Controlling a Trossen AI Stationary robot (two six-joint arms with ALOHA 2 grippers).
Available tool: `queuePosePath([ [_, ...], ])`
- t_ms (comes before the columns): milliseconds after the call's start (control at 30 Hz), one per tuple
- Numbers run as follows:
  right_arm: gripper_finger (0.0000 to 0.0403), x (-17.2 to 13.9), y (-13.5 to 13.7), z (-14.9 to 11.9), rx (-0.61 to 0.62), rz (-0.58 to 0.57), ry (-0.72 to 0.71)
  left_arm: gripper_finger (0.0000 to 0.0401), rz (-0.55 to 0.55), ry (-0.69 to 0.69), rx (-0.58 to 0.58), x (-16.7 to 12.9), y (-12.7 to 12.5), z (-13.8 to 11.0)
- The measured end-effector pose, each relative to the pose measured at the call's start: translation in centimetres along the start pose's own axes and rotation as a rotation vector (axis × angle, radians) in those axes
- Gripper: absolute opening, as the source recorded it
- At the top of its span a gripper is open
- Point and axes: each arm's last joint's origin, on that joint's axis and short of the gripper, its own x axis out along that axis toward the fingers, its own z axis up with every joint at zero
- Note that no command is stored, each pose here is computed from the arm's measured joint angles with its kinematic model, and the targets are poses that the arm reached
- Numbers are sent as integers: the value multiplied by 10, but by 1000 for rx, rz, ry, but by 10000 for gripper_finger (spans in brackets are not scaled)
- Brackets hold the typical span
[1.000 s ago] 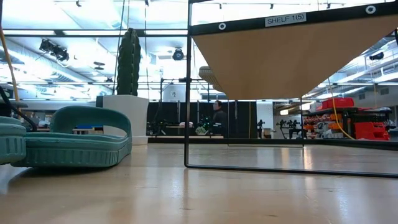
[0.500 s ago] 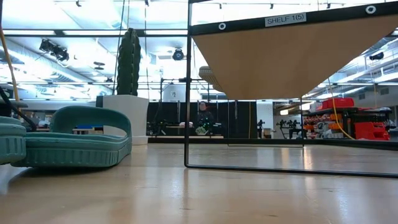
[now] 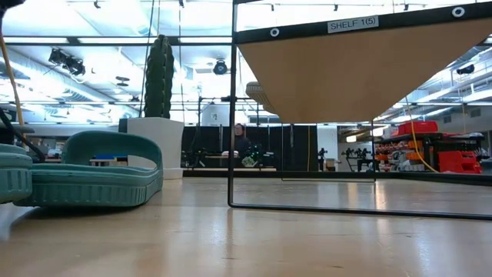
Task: Pick and place slides into the shelf
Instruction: Put the bottom green slide on the shelf
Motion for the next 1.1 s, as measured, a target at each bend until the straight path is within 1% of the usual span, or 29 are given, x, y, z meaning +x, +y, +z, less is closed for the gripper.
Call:
queuePosePath([
  [100, 146, 1, 1, 0, 6, 6, 0, 151, -60, -22, -18, -2, 6, 7],
  [233, 146, 2, 3, 1, 20, 15, -5, 169, -55, -22, -16, -1, 13, 13],
  [400, 146, 3, 4, 3, 29, 25, -9, 180, -63, -21, -28, 4, 16, 15],
  [533, 146, 3, 4, 4, 30, 26, -11, 187, -91, -13, -42, 11, 18, 18],
  [600, 146, 3, 4, 4, 30, 26, -10, 190, -104, -14, -36, 14, 18, 20],
  [700, 146, 3, 5, 4, 31, 27, -10, 192, -112, 20, -30, 18, 18, 21],
  [867, 146, 3, 5, 4, 36, 33, -9, 189, -103, 56, -27, 25, 21, 24],
  [1100, 146, 4, 6, 4, 39, 34, -10, 188, -127, 28, -22, 27, 19, 27],
])
